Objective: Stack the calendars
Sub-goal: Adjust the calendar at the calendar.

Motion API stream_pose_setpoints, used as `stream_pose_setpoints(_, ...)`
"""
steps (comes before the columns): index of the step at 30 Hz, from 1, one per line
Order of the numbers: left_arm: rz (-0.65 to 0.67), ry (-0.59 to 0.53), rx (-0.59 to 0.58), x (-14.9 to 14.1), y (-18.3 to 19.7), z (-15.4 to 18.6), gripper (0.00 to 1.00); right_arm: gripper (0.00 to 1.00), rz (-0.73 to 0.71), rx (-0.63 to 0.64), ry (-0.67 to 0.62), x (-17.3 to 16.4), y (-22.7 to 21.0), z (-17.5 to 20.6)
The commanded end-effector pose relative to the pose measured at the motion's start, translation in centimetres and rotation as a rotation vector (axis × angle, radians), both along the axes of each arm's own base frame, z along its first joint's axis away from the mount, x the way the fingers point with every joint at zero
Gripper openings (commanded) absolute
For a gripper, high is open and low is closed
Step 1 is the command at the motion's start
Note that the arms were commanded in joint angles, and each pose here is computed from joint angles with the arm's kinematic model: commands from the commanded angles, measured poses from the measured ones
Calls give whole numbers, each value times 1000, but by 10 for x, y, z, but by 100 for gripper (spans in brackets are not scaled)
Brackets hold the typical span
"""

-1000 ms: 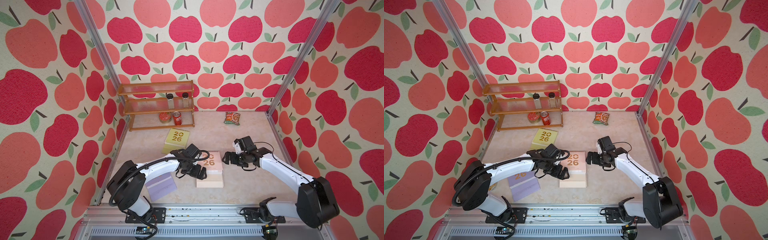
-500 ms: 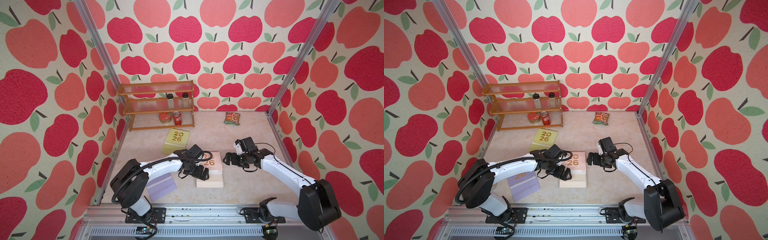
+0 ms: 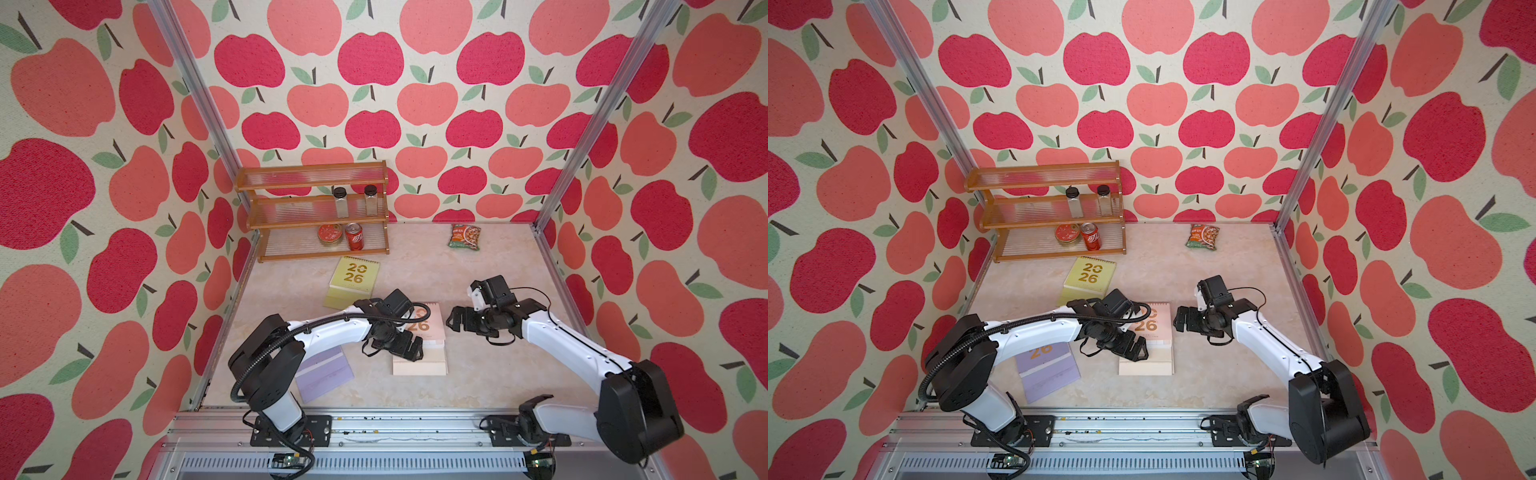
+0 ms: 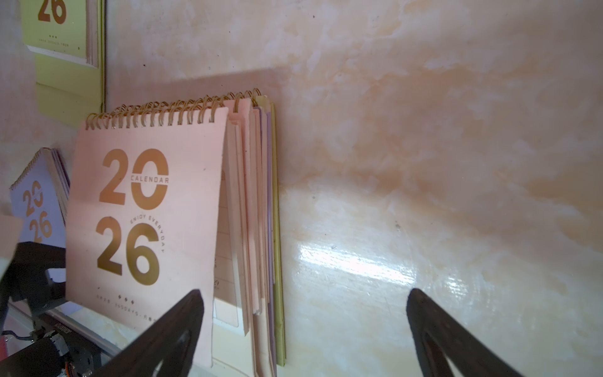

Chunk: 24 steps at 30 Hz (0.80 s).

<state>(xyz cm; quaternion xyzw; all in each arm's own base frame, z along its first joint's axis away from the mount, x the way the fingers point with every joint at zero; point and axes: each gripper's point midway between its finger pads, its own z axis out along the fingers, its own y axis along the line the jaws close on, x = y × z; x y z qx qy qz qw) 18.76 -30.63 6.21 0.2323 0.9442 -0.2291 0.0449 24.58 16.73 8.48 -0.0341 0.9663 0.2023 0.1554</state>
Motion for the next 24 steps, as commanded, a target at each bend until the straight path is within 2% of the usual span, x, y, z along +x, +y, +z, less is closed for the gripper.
stream_pose_setpoints(1, -7, -8, -30, 4, -11, 10, 99, 99, 9, -1, 3, -5, -3, -1)
stream_pose_setpoints(11, -16, -10, -9, 4, -12, 10, 99, 99, 11, 3, 3, -5, -2, -1)
stream_pose_setpoints(16, 10, -62, 45, 16, 4, 15, 100, 99, 19, 4, -14, -2, -1, 5)
stream_pose_setpoints(20, 56, -129, 26, 41, 25, 43, 100, 99, 32, 15, -66, 14, 4, 23)
stream_pose_setpoints(24, 157, -240, -13, 88, 57, 82, 99, 99, 52, 38, -122, 38, 17, 41)
